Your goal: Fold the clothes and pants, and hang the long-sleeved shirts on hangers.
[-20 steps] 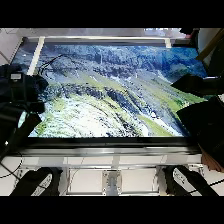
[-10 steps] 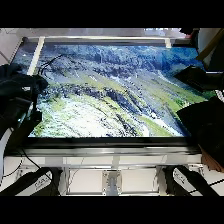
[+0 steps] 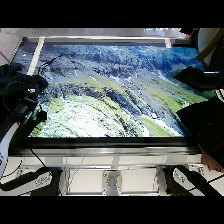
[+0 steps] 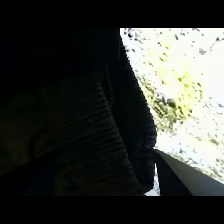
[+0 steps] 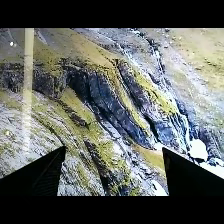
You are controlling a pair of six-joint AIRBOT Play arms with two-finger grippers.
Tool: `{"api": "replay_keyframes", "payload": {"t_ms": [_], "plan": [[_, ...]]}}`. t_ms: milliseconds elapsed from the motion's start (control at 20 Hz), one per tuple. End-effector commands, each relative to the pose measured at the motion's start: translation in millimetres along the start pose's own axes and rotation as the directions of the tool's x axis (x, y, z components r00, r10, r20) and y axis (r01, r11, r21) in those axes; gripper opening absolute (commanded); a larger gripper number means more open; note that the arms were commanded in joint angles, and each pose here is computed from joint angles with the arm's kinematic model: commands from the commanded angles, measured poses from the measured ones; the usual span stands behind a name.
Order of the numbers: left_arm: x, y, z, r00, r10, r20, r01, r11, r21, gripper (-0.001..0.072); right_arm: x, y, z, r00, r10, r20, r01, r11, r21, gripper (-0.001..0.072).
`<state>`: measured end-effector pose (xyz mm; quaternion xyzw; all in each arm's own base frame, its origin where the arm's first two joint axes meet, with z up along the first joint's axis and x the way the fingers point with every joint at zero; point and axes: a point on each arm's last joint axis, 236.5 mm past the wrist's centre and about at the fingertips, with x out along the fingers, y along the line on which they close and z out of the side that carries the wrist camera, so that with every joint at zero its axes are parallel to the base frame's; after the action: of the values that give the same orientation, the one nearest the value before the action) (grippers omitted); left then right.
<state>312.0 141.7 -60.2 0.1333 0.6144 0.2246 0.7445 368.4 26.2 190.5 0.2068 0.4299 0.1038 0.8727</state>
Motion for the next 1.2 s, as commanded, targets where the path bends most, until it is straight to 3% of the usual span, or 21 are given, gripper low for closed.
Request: {"api": "replay_keyframes", "payload": {"t_ms": [0, 50, 100, 150, 300, 400, 500, 600, 650, 750, 800, 900, 1000, 1150], "plan": [[7, 27, -12, 0.996, 0.075, -0.051, -0.075, 0.997, -0.002, 0.0603, 7, -10, -1, 0.999, -0.026, -0.020, 0.026, 1.000, 0.001, 0.0690], [11, 38, -22, 0.992, 0.088, -0.090, -0.091, 0.995, -0.030, 0.0435, 8, -12, -2, 0.999, -0.033, -0.024, 0.033, 0.999, 0.001, 0.0690], [14, 49, -34, 0.986, 0.092, -0.138, -0.102, 0.993, -0.065, 0.0057, 9, -14, -2, 0.999, -0.038, -0.028, 0.038, 0.999, 0.001, 0.0690], [16, 60, -49, 0.975, 0.103, -0.195, -0.122, 0.988, -0.091, 0.0026, 9, -16, -2, 0.998, -0.047, -0.028, 0.047, 0.999, -0.002, 0.0690], [1, 78, -71, 0.956, 0.124, -0.267, -0.159, 0.980, -0.116, 0.0025, 8, -19, -2, 0.998, -0.063, -0.027, 0.063, 0.998, -0.008, 0.0690], [-28, 75, -58, 0.981, 0.092, -0.169, -0.120, 0.979, -0.164, 0.0025, 4, -25, 0, 0.995, -0.094, -0.022, 0.094, 0.995, -0.022, 0.0690], [-76, 62, -36, 1.000, 0.006, 0.009, -0.004, 0.973, -0.231, 0.0025, -6, -28, 3, 0.991, -0.131, -0.021, 0.130, 0.990, -0.047, 0.0690], [-140, 32, -12, 0.958, -0.145, 0.249, 0.208, 0.946, -0.250, 0.0025, -23, -34, 7, 0.981, -0.192, -0.017, 0.190, 0.978, -0.083, 0.0690], [-176, 11, 0, 0.892, -0.243, 0.381, 0.342, 0.914, -0.219, 0.0024, -34, -37, 11, 0.973, -0.230, -0.009, 0.228, 0.968, -0.102, 0.0690], [-258, -40, 17, 0.660, -0.465, 0.590, 0.620, 0.780, -0.079, 0.0024, -59, -45, 20, 0.950, -0.312, 0.019, 0.312, 0.939, -0.144, 0.0690], [-296, -67, 20, 0.527, -0.563, 0.637, 0.725, 0.689, 0.009, 0.0024, -72, -49, 25, 0.935, -0.351, 0.039, 0.353, 0.922, -0.158, 0.0690], [-340, -120, 17, 0.365, -0.703, 0.611, 0.818, 0.555, 0.150, 0.0023, -98, -55, 38, 0.902, -0.420, 0.098, 0.431, 0.887, -0.165, 0.0690], [-350, -187, 3, 0.321, -0.813, 0.485, 0.844, 0.478, 0.243, 0.0023, -116, -56, 50, 0.878, -0.454, 0.150, 0.475, 0.865, -0.164, 0.0689], [-347, -292, -27, 0.312, -0.898, 0.310, 0.835, 0.415, 0.362, 0.0023, -120, -54, 52, 0.876, -0.455, 0.162, 0.479, 0.862, -0.164, 0.0690]]}}
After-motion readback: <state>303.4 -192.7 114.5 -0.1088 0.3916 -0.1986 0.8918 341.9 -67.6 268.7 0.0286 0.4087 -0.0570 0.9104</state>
